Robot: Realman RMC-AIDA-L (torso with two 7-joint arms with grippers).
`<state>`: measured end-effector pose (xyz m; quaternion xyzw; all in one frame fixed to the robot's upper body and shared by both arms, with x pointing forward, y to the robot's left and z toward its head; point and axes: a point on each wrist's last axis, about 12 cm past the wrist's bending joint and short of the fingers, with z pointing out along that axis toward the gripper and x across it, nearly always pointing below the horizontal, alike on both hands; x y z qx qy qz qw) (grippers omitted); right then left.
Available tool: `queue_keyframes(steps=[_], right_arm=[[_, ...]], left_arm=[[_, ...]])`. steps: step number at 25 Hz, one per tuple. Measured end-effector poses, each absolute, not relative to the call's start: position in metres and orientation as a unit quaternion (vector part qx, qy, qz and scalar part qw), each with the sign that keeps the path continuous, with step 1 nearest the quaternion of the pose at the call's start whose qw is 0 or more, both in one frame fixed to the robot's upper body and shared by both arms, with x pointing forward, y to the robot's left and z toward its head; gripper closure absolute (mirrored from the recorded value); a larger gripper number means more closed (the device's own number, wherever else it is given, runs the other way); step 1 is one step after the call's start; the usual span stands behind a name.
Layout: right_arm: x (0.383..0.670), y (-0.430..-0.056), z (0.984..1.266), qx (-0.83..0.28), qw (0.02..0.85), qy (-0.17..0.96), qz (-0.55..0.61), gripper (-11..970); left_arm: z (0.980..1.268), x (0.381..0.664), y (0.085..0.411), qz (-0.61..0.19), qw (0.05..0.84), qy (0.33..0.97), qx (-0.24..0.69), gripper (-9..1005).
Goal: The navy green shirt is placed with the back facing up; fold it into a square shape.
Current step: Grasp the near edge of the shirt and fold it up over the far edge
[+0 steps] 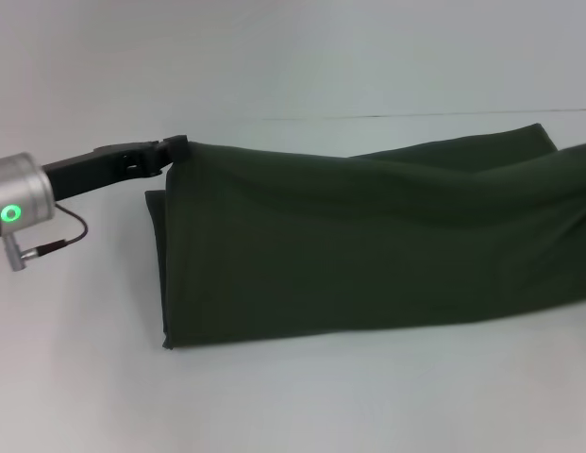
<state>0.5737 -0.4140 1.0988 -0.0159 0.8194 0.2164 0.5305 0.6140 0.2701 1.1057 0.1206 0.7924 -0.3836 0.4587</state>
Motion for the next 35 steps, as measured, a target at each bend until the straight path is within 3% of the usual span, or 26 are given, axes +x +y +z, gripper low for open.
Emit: queue_keyframes(steps=[15,35], right_arm=[[0.643,-0.373,1.099,-0.054,0.525,0.846,0.077,929],[0.660,-0.348,1.100,-0.068,0.537,0.838,0.063,928]], left_arm=[[1.091,0.638,0.246,-0.294,0.485,0.821,0.061,996],[1.085,0.648,0.238,-0.252,0.496,0.829,0.045,996]])
